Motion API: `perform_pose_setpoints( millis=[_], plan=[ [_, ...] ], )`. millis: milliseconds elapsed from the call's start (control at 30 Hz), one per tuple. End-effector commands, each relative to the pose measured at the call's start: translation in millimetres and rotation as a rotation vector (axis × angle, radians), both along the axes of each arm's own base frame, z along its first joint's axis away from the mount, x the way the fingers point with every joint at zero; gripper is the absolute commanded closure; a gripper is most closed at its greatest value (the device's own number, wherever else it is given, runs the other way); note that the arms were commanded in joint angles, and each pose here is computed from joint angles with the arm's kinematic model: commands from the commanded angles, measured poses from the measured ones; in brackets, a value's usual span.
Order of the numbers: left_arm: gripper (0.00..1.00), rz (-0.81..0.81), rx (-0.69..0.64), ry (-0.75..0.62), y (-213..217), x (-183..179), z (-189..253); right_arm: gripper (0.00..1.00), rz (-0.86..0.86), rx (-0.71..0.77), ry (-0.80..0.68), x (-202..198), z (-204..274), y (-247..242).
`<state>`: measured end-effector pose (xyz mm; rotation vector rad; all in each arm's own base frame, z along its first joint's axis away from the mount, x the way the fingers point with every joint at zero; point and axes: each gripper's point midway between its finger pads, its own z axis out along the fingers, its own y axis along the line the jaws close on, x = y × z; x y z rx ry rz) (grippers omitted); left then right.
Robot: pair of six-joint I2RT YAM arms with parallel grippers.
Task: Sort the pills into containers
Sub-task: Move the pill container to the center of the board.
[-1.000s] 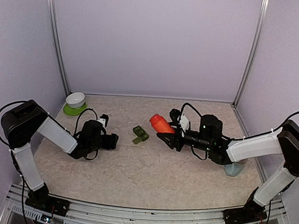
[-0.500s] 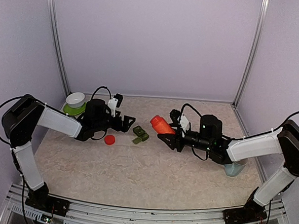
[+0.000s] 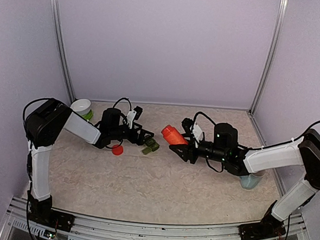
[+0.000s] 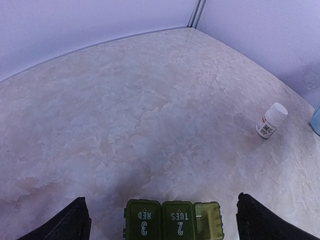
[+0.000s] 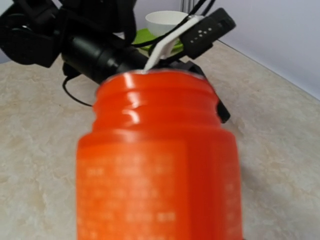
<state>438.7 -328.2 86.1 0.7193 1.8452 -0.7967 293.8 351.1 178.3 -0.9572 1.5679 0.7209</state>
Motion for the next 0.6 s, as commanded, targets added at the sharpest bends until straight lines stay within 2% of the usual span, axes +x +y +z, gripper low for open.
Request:
perform_pose_setpoints(
  millis=[0, 567],
  plan=[
    [0.01, -0.017, -0.029, 0.026, -10.7, 5.7, -0.6, 0.70, -0.007, 0.033, -0.006, 0.0, 12.4, -3.9],
    [0.02, -0.057, -0.038, 0.155, -25.5, 10.4, -26.3, 0.70, -0.003, 0.038, -0.006, -2.0, 16.2, -4.8]
  ],
)
